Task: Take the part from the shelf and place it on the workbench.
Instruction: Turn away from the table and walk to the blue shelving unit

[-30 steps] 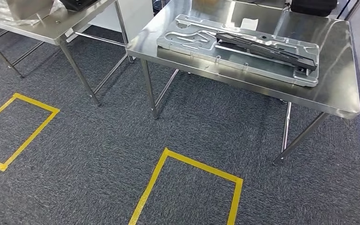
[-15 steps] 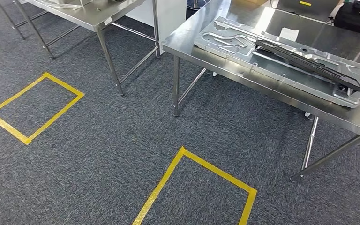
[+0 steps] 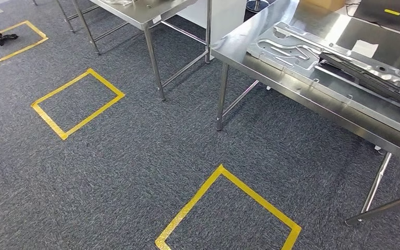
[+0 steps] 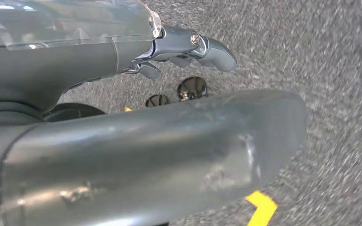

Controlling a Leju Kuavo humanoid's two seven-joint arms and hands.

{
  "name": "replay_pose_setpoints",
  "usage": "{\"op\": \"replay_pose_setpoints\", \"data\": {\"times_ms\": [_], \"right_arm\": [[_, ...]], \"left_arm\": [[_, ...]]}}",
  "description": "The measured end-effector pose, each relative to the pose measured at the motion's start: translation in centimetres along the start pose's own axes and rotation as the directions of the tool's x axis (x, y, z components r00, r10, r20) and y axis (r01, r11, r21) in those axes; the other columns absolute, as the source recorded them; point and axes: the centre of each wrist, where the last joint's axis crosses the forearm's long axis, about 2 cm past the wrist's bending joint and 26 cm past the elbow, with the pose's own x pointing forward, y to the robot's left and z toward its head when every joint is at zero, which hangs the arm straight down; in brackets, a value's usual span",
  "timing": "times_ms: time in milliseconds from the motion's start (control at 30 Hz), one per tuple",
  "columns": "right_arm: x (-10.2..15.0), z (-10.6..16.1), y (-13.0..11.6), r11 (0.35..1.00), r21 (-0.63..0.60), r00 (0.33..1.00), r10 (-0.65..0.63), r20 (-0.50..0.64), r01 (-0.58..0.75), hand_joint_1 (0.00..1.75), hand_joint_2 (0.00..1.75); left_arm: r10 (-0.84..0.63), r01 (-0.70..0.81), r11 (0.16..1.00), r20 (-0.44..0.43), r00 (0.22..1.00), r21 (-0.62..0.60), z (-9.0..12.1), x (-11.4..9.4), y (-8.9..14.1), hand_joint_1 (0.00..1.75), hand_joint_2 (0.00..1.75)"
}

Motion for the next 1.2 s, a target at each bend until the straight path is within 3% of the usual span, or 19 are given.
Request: {"op": "replay_pose_setpoints", "data": {"times_ms": [1200], "right_arm": [[-0.9,0.1,-1.1,1.000,0.011,1.000,0.007,-0.027,-0.007,0.00,0.00]], "left_arm": [[0.061,-0.060,0.994,-0.015,0.998,0.089,0.3,-0.4,-0.2,0.00,0.00]]}}
